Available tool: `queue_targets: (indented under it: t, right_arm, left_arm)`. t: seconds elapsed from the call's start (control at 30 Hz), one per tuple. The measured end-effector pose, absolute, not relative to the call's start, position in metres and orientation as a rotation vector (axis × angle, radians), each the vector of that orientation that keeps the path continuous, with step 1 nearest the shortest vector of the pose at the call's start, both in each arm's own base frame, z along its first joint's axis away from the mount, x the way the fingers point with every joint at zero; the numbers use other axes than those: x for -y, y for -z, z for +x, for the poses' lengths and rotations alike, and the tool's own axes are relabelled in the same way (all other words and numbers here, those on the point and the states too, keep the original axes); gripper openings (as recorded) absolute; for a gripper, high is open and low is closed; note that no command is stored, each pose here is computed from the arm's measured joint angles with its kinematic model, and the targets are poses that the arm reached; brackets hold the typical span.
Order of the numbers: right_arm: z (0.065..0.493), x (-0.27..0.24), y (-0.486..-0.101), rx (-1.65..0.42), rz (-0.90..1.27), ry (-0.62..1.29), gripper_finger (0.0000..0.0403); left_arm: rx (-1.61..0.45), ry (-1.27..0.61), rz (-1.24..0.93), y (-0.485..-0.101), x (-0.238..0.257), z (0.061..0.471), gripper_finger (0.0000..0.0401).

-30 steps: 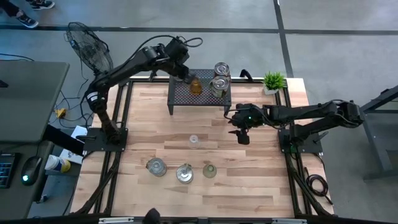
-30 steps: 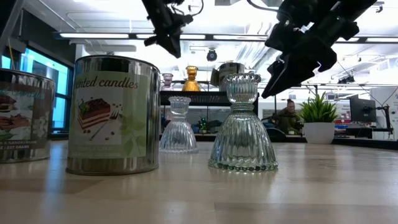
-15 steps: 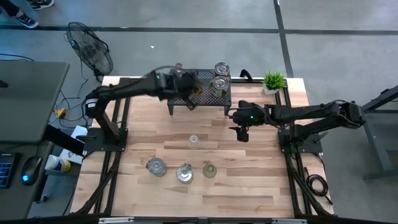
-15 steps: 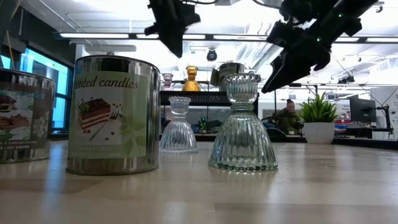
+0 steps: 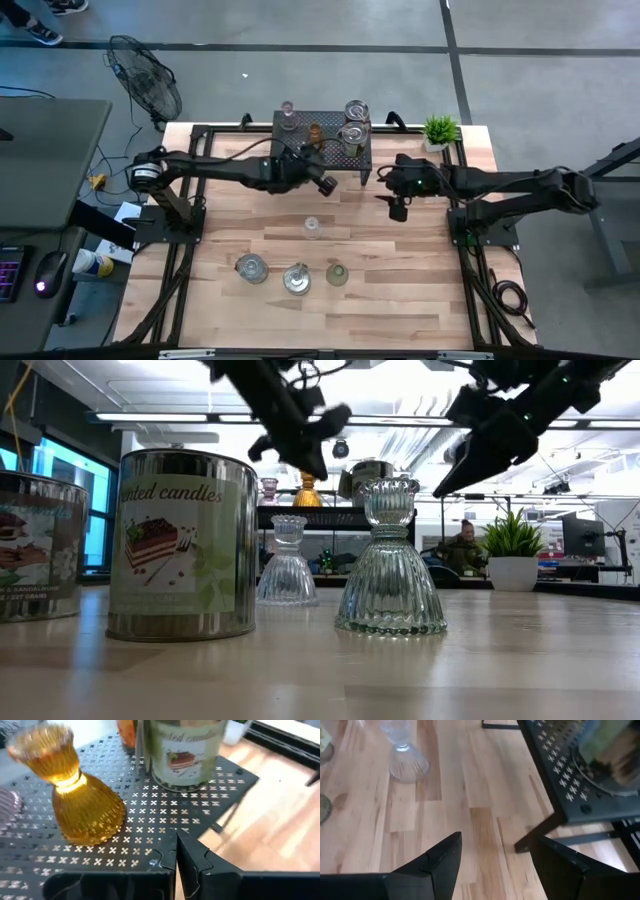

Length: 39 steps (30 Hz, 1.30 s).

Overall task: Pick & Place candle stick holders
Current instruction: Put the yellow glass candlestick on the shelf aligned with the other candlestick

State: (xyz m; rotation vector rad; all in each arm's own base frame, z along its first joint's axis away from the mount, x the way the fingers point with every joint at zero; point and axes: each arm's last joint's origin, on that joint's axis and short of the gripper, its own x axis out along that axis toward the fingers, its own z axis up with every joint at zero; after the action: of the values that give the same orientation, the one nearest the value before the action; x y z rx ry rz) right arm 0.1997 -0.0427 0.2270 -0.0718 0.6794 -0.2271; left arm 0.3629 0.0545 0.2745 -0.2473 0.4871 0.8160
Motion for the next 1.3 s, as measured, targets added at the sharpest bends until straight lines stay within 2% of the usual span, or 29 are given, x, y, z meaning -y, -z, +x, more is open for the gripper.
queue_targets:
  t: [0.23,0.43,0.6,1.3]
  right_arm:
    - [0.192,0.045,-0.227,-0.661,-0.06,0.26,0.0224]
    - [0.192,0.045,-0.23,-0.635,-0.068,0.282,0.0224]
    - [0.192,0.046,-0.23,-0.623,-0.068,0.284,0.0224]
    - [0.194,0.046,-0.233,-0.594,-0.041,0.295,0.0224]
  left_arm:
    - [-0.361,-0.885,-0.26,-0.263,-0.065,0.363,0.0]
    - [-0.334,-0.901,-0.169,-0.263,-0.066,0.369,0.0]
    - [-0.288,-0.952,-0.224,-0.264,-0.077,0.367,0.0]
    - [-0.274,-1.054,-0.293,-0.256,-0.12,0.36,0.0]
